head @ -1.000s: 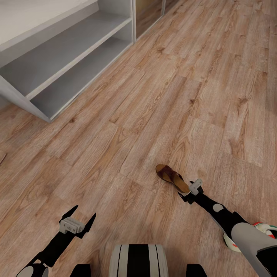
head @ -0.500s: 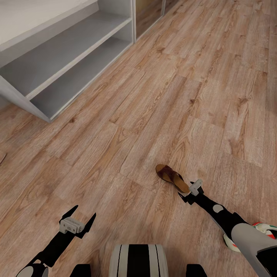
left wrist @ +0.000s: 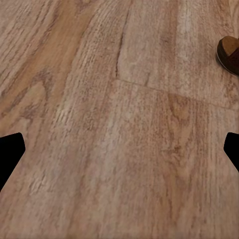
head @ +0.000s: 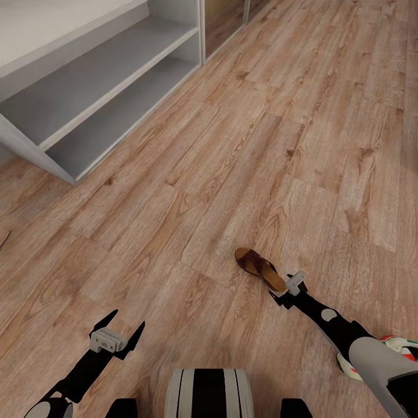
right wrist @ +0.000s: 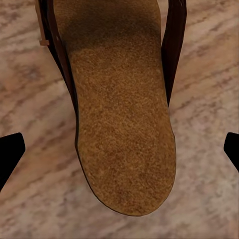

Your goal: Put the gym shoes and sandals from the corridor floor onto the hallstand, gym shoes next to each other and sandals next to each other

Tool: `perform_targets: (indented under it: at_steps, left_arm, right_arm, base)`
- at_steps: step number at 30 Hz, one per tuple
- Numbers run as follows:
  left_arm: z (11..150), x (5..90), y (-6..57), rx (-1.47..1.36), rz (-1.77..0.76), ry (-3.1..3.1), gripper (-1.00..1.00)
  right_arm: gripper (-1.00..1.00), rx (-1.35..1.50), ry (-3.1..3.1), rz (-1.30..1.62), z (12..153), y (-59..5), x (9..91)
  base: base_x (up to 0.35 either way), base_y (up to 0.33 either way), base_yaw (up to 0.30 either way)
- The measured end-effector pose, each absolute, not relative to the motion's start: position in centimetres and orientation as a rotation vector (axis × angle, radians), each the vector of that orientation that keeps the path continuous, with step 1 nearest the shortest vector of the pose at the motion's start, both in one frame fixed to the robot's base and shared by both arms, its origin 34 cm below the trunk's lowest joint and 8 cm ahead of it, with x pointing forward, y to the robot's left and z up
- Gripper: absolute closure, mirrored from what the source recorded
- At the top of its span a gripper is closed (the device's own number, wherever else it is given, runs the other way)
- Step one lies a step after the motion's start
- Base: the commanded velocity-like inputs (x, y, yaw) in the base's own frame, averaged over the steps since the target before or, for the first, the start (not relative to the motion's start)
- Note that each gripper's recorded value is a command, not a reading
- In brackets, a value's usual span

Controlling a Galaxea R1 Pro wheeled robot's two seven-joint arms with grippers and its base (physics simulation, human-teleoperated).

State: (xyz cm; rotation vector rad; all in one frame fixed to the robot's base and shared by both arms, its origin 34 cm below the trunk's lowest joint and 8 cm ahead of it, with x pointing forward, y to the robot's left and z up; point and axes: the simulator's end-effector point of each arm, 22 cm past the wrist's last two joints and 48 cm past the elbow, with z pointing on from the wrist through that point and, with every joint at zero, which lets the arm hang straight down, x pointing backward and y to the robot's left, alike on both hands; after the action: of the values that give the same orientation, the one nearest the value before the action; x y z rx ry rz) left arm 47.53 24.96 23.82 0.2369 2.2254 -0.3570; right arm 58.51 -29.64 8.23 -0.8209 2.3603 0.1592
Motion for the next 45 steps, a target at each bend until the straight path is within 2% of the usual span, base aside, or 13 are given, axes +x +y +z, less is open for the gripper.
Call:
perform_targets:
  at_steps: [45]
  left_arm:
    - [23.65, 47.41, 25.01, 0.235, -0.357, 2.231, -1.0]
  right_arm:
    - [-1.0, -0.822, 2.365, 0.162, 7.98, -29.58, 58.26]
  base:
    - [0.0, 0.0, 0.0]
